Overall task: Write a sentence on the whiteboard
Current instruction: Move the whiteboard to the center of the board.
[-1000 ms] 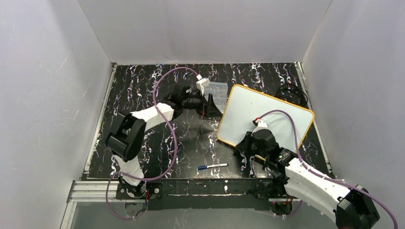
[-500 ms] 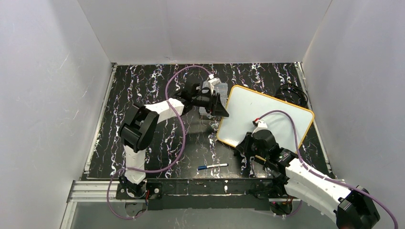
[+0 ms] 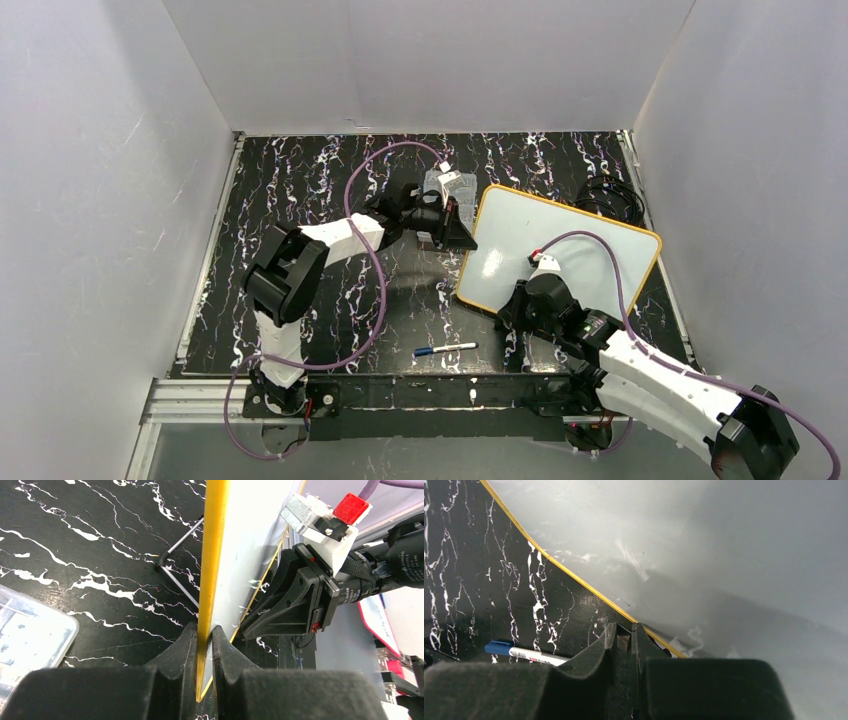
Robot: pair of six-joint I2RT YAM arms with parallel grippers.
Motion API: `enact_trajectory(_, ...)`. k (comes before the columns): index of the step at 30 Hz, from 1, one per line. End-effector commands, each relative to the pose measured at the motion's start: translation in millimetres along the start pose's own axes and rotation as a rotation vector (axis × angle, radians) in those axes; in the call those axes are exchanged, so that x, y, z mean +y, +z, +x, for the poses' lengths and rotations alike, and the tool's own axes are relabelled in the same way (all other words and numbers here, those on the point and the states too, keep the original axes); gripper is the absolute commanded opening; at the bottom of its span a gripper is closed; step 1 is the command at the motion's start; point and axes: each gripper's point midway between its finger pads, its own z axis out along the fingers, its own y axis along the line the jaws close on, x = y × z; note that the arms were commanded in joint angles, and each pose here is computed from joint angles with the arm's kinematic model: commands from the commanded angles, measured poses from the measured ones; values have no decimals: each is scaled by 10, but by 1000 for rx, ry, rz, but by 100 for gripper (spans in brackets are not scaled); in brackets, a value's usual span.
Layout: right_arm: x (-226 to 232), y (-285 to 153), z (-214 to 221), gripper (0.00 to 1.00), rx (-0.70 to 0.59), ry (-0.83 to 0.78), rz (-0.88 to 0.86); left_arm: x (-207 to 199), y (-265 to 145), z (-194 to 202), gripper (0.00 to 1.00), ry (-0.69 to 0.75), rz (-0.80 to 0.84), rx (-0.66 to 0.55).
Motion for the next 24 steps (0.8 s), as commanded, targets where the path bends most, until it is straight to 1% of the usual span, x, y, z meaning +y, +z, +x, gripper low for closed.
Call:
enact_trajectory(1,-131,-80,-211,17,-82,4,124,-66,-56,0,0,83,-84,-13)
enact_trajectory(5,-173,-115,-207,26,-95,-6,166,-97,-89,-24,0,114,-113,-25)
enact_trajectory(9,-151,-111,-183,34,-105,-11,173,-116,-102,-44,0,124,-121,-32)
enact_trajectory(12,-125,-93,-157,38,-106,-22,177,-125,-98,-46,0,125,-120,-32)
enact_trajectory(15,-95,-87,-154,39,-110,-31,186,-128,-93,-45,0,124,-118,-31)
enact_trajectory(18,-56,-80,-149,44,-114,-40,195,-134,-98,-45,0,124,-119,-32)
enact_trajectory(21,-55,-63,-135,44,-111,-45,215,-152,-100,-58,0,127,-117,-35)
enact_trajectory(24,-63,-46,-132,41,-103,-51,243,-149,-108,-48,0,127,-122,-35)
